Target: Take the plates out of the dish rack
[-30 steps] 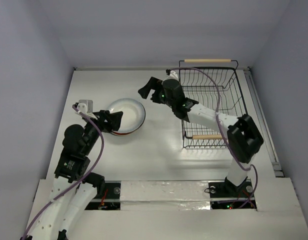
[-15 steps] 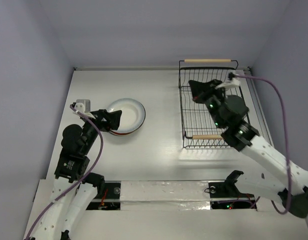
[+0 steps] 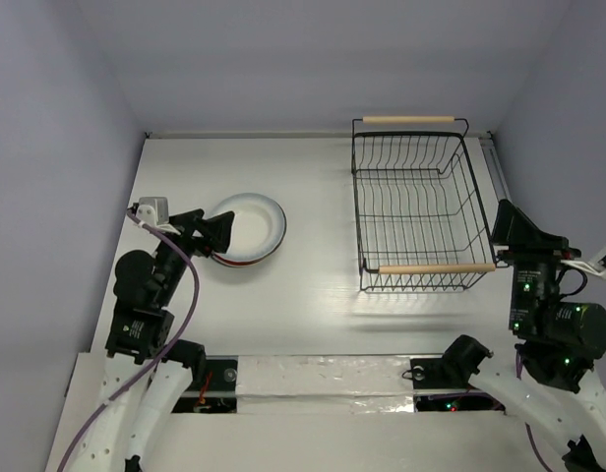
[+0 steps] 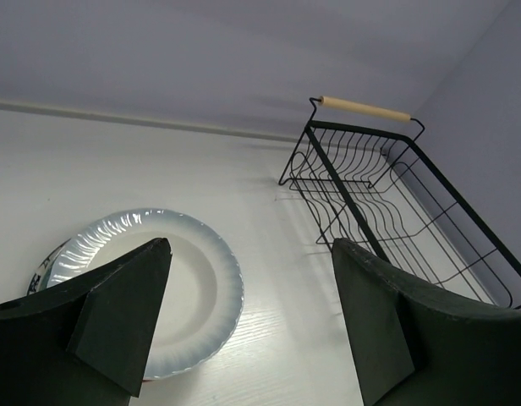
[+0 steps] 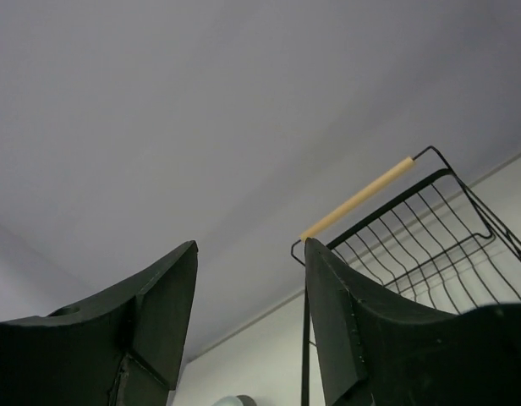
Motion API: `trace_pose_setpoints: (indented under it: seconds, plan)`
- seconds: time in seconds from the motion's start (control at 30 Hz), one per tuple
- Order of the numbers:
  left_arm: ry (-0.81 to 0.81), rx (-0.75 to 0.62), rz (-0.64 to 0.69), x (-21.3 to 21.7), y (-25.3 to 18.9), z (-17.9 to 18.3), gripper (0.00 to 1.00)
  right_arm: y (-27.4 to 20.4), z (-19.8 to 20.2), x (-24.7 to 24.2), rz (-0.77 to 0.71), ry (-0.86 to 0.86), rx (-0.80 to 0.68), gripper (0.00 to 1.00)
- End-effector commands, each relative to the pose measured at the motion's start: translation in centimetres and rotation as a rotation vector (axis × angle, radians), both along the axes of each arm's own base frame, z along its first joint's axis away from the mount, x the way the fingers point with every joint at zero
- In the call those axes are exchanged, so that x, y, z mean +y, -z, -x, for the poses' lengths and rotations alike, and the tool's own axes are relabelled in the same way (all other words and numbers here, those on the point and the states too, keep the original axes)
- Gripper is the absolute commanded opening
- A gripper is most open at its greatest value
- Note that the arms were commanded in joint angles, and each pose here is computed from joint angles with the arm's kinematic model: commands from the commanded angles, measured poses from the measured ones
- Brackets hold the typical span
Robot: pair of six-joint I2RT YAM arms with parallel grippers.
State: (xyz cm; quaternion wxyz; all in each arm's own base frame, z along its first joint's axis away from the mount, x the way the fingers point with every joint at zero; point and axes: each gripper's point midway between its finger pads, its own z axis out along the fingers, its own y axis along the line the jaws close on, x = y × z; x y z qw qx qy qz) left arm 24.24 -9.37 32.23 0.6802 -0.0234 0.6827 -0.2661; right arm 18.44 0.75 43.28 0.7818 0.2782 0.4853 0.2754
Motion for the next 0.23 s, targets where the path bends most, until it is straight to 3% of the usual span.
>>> trace_pose_setpoints:
  seconds: [0.0,0.2]
  plan:
    - [0.010,-0.070,0.023,-0.1,-1.9,0.0,0.74,1.9,-0.7,-0.3,0.062,0.056,0.075,0.59]
    - [0.034,-0.058,0.024,-0.6,-2.3,0.0,0.74,2.0,-1.4,1.2,0.126,0.016,0.096,0.60]
